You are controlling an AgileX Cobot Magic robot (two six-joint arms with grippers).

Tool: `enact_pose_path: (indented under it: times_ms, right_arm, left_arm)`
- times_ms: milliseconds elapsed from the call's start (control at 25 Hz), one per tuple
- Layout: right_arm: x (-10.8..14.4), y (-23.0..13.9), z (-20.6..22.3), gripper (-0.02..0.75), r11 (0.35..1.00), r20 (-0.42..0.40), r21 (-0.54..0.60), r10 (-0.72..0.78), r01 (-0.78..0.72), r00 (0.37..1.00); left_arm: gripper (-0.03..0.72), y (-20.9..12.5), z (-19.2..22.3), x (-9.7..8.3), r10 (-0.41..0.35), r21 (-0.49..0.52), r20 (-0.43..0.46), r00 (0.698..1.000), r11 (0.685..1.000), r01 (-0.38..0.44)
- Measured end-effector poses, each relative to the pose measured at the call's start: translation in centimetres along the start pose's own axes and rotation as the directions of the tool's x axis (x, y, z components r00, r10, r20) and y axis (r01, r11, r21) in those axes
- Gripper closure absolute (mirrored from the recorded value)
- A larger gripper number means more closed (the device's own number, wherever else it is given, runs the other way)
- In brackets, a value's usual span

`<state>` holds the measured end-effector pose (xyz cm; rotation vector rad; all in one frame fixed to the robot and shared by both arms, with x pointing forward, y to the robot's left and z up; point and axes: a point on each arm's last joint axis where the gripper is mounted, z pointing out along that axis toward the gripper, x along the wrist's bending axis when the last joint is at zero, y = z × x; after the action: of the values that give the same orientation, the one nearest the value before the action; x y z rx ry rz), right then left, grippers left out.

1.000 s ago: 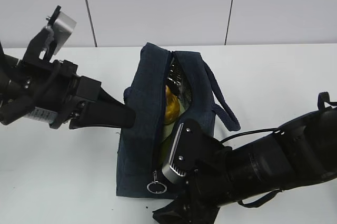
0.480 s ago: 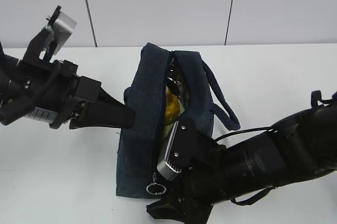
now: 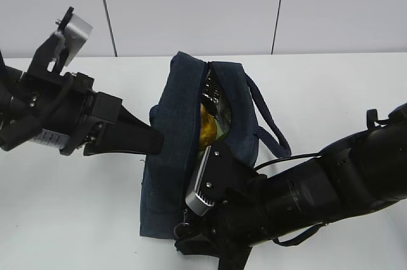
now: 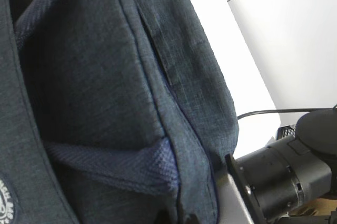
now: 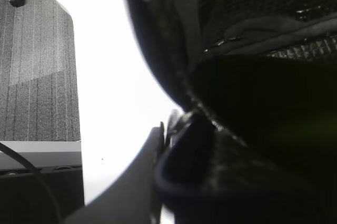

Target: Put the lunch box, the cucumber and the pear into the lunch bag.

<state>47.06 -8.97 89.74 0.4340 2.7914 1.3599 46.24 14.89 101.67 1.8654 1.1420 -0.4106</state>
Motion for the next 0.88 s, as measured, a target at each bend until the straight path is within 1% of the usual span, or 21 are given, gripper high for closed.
enact_pose_path:
  times_ms: [40,80,320,880]
  right_arm:
    - [0.0,0.0,0.0,0.724,1.0,-0.001,-0.001,0.008,-0.008,1.0]
    - [0.0,0.0,0.0,0.732,1.0,-0.001,-0.001,0.018,-0.018,1.0]
    - [0.1,-0.1,0.0,0.732,0.997,-0.015,0.013,0.082,-0.082,0.997]
    - [2.5,2.0,-4.2,0.732,0.997,0.013,-0.062,0.043,-0.042,0.999]
  left_arm:
    - [0.701,0.0,0.0,0.0,0.0,0.0,0.0,1.0,1.0,0.0]
    - [0.701,0.0,0.0,0.0,0.0,0.0,0.0,1.0,1.0,0.0]
    - [0.701,0.0,0.0,0.0,0.0,0.0,0.0,1.0,1.0,0.0]
    - [0.701,0.0,0.0,0.0,-0.001,-0.001,0.0,1.0,1.0,0.001]
